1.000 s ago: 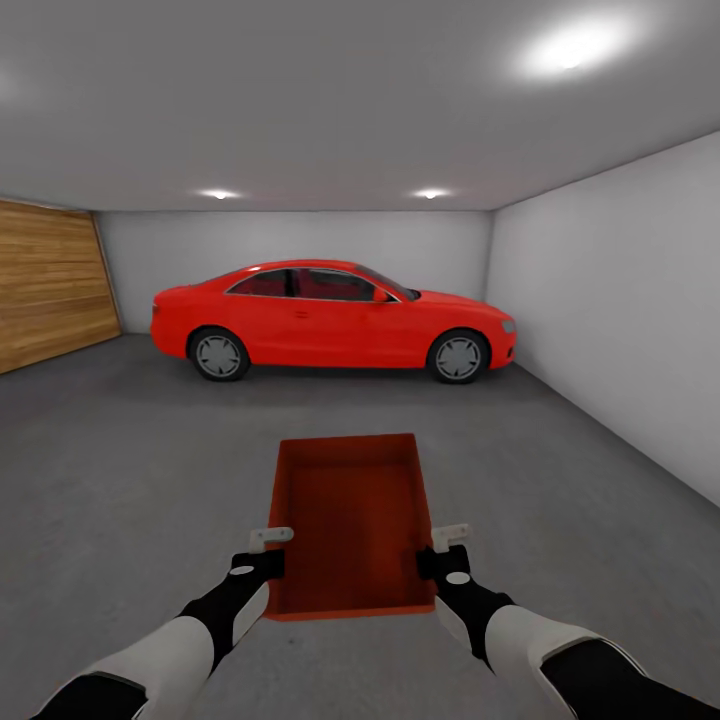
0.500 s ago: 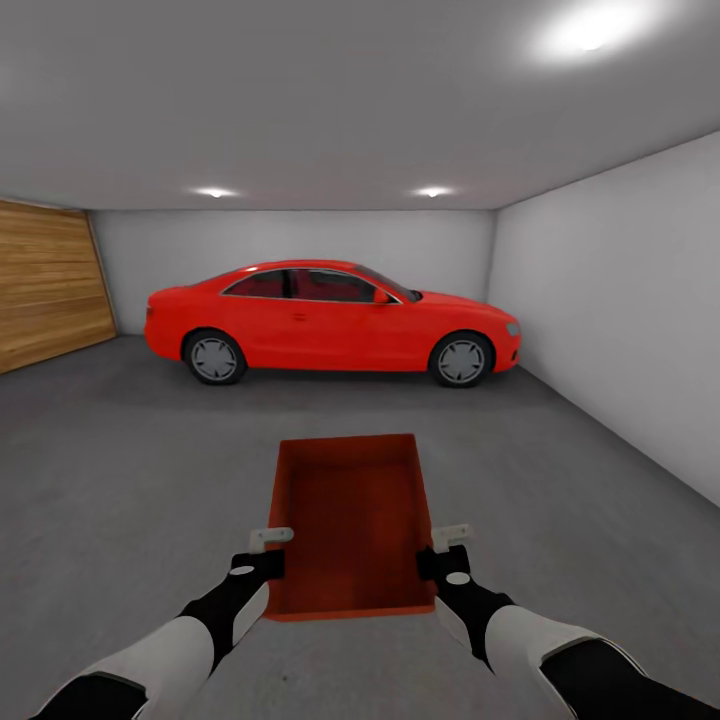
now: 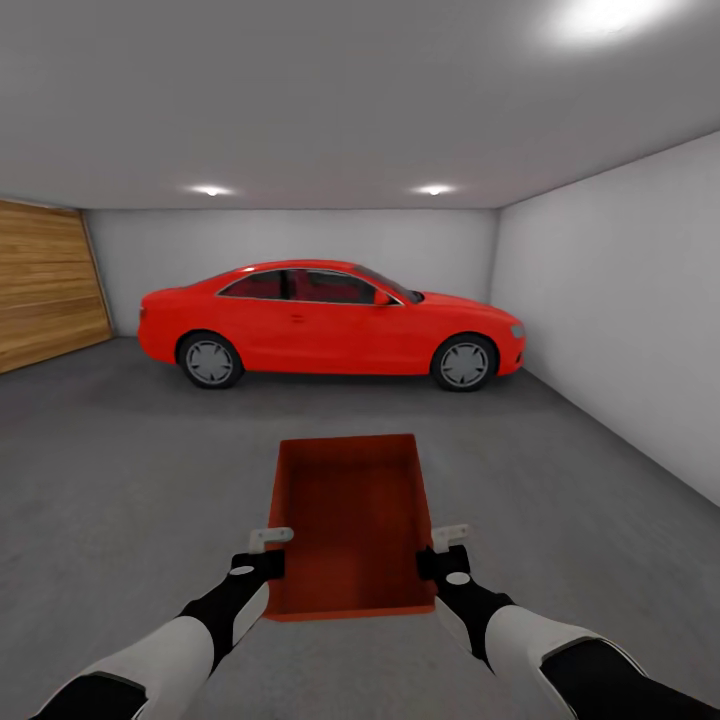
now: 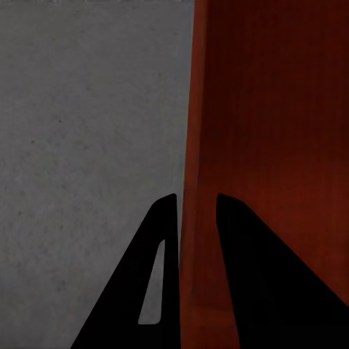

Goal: Move the two storage containers from the living room to the garage. In the garage, place one container on the floor and stack the other container on top of it (either order is fine).

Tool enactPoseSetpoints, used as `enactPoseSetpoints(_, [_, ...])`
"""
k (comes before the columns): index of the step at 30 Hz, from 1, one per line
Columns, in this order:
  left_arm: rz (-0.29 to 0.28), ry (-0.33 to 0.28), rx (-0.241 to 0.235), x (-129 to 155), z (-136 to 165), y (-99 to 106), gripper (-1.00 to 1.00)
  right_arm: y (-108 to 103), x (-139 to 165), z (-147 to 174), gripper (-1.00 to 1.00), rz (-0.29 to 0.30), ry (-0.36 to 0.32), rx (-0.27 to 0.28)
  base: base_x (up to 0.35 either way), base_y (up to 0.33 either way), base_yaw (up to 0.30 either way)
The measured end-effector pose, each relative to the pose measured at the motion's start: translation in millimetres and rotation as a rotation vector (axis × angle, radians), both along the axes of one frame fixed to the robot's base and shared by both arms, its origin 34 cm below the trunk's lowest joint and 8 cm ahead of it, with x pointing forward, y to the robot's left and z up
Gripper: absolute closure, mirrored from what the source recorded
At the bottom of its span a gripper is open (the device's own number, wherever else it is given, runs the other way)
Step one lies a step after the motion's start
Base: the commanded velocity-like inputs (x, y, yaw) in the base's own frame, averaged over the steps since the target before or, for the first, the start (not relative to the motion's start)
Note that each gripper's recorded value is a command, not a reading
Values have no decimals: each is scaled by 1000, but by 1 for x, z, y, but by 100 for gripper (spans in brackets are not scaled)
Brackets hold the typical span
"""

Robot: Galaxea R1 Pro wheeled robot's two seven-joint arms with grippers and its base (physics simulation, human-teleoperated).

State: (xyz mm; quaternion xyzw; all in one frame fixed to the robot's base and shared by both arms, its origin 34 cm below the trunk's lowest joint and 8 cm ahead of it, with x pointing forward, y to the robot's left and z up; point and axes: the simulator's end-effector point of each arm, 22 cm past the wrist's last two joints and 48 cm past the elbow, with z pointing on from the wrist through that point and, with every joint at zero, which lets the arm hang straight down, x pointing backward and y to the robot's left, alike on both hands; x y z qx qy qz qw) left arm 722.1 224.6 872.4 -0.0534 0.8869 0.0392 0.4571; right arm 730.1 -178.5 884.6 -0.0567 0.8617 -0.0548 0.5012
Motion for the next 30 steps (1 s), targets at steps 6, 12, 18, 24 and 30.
enactPoseSetpoints(6, [0,0,0,0,0,0,100,0,0,0,100,0,0,0,321,0,0])
enactPoseSetpoints(12, [0,0,0,0,0,0,100,0,0,0,100,0,0,0,321,0,0])
enactPoseSetpoints(18, [0,-1,0,0,0,0,100,0,0,0,100,0,-1,0,321,0,0])
enactPoseSetpoints(24, [0,-1,0,0,0,0,100,0,0,0,100,0,-1,0,321,0,0])
enactPoseSetpoints(30, [0,-2,0,0,1,0,100,0,0,1,100,0,-2,1,321,0,0])
